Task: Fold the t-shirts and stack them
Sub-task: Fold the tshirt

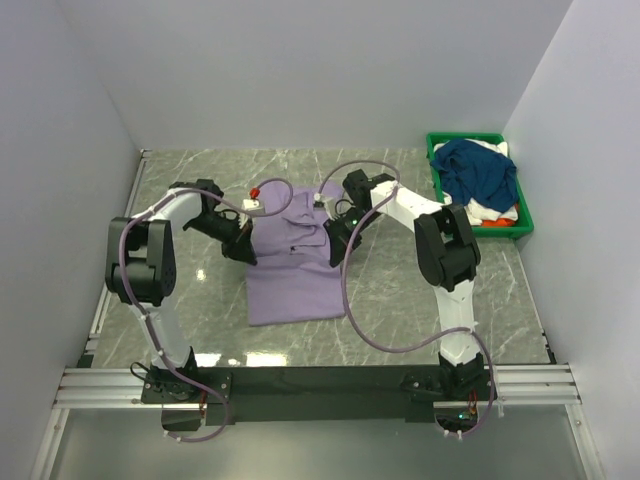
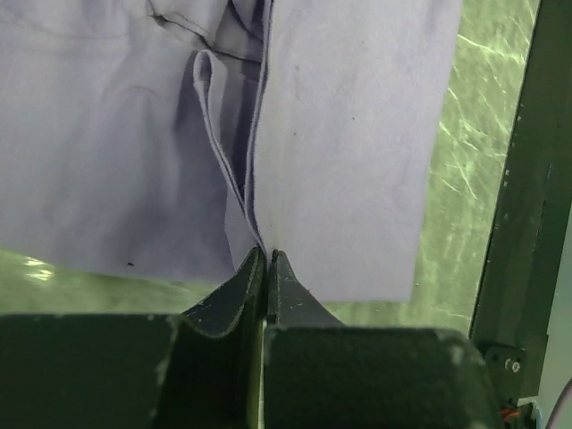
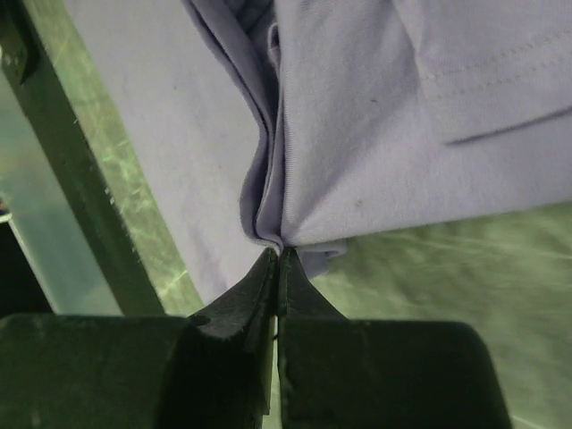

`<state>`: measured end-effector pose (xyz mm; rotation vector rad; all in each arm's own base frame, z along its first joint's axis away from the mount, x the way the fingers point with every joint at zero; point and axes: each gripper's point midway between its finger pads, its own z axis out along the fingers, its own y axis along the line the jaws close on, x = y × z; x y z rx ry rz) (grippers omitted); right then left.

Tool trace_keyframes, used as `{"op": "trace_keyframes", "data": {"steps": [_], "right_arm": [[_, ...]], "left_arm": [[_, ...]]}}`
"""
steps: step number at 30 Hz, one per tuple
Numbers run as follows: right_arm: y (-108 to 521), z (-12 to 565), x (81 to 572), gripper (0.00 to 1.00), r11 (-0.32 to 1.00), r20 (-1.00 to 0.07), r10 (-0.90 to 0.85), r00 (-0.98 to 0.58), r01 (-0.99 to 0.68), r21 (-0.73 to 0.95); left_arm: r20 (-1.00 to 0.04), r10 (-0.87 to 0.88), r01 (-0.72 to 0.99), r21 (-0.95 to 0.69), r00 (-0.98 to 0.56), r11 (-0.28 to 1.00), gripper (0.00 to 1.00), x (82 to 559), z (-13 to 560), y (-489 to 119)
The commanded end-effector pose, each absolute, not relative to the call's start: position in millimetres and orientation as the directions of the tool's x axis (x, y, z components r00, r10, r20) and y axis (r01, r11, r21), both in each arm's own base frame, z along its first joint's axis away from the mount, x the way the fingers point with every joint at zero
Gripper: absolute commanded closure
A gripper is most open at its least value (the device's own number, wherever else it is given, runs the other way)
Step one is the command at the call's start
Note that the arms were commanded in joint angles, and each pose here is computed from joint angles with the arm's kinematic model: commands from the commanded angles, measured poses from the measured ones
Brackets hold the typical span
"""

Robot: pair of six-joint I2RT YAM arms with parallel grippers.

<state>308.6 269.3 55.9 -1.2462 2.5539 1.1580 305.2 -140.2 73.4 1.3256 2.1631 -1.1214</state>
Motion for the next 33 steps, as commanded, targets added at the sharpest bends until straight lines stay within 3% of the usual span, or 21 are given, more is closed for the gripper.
{"op": "trace_keyframes", "data": {"steps": [1, 6, 11, 17, 23, 33], "right_arm": [[281.9, 93.9, 293.2, 1.0, 0.32, -0.455, -0.63, -0.629, -0.744, 0.586], [284.0, 90.4, 295.7, 1.0, 0.358, -0.452, -0.613, -0.648, -0.738, 0.572], [278.8, 77.8, 306.4, 0.83, 0.429, -0.424, -0.612, -0.667, -0.731, 0.53], [272.0, 74.5, 309.6, 0.76, 0.47, -0.402, -0.616, -0.677, -0.726, 0.501], [269.0, 79.3, 307.1, 0.7, 0.478, -0.394, -0.617, -0.681, -0.722, 0.5], [268.8, 87.8, 311.0, 0.69, 0.501, -0.394, -0.602, -0.695, -0.712, 0.492]], "left_arm": [[-0.706, 0.556, 0.894, -0.403, -0.439, 0.194, 0.99, 290.6, 94.7, -144.5], [-0.702, 0.549, 0.889, -0.398, -0.453, 0.225, 0.99, 289.7, 90.3, -143.8], [-0.688, 0.558, 0.884, -0.398, -0.464, 0.244, 0.98, 297.8, 80.8, -142.1], [-0.691, 0.564, 0.89, -0.393, -0.452, 0.232, 0.98, 302.2, 81.4, -142.1], [-0.691, 0.566, 0.891, -0.393, -0.449, 0.227, 0.97, 302.4, 81.1, -142.0], [-0.694, 0.564, 0.892, -0.391, -0.447, 0.226, 0.98, 301.6, 85.0, -142.4]]}}
